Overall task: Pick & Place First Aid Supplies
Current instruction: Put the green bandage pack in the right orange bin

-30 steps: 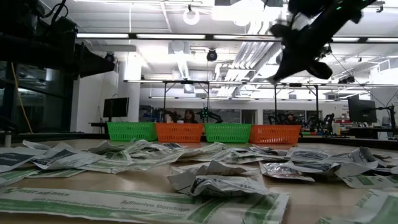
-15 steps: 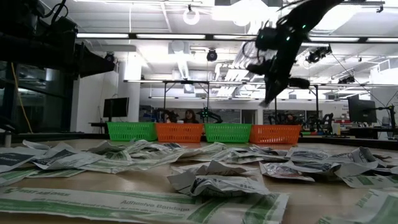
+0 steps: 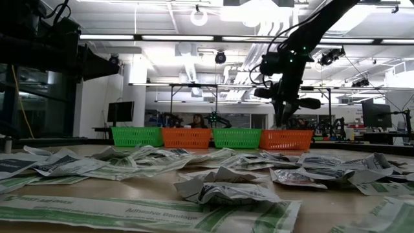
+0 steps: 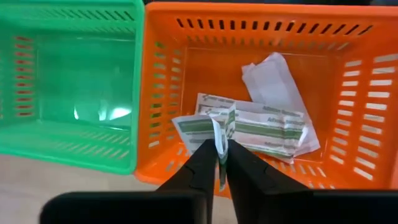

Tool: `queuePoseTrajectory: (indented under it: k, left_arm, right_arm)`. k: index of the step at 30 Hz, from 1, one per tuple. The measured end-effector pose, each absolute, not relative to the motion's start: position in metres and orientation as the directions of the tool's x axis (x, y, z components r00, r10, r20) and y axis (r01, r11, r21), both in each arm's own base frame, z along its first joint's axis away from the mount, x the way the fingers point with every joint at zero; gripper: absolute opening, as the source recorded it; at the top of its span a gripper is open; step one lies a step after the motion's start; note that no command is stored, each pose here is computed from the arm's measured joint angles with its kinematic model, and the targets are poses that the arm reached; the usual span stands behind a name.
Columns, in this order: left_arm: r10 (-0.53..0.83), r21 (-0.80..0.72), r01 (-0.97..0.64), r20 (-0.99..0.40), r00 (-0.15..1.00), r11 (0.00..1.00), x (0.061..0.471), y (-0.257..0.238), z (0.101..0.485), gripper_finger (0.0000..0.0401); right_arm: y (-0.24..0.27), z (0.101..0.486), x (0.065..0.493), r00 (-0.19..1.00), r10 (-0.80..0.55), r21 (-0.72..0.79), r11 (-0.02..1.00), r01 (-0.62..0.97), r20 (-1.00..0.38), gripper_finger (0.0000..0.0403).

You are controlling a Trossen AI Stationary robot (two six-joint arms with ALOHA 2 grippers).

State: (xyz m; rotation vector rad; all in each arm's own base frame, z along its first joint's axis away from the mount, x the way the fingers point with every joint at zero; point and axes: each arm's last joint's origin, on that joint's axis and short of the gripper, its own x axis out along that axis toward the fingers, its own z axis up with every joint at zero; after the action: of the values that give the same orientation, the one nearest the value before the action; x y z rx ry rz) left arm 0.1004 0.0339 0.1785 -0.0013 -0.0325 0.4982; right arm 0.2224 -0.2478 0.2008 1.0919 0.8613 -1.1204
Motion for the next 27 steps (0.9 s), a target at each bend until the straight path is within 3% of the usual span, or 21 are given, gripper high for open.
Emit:
queuePoseTrajectory:
  k: [18,27]
  left_arm:
    - [0.478,-0.009,-0.478,0.031,0.878,0.878,0.1,0.034,0.178,0.0122]
    - [0.478,-0.009,-0.478,0.031,0.878,0.878,0.1,0.034,0.179,0.0122]
  right_arm:
    - [-0.25,0.2,0.217,0.205,-0.264,0.203,0.034,0.979,-0.943,0.018]
    - [-0.231,0.221,0.224,0.274,-0.265,0.246,0.135,0.96,-0.924,0.02]
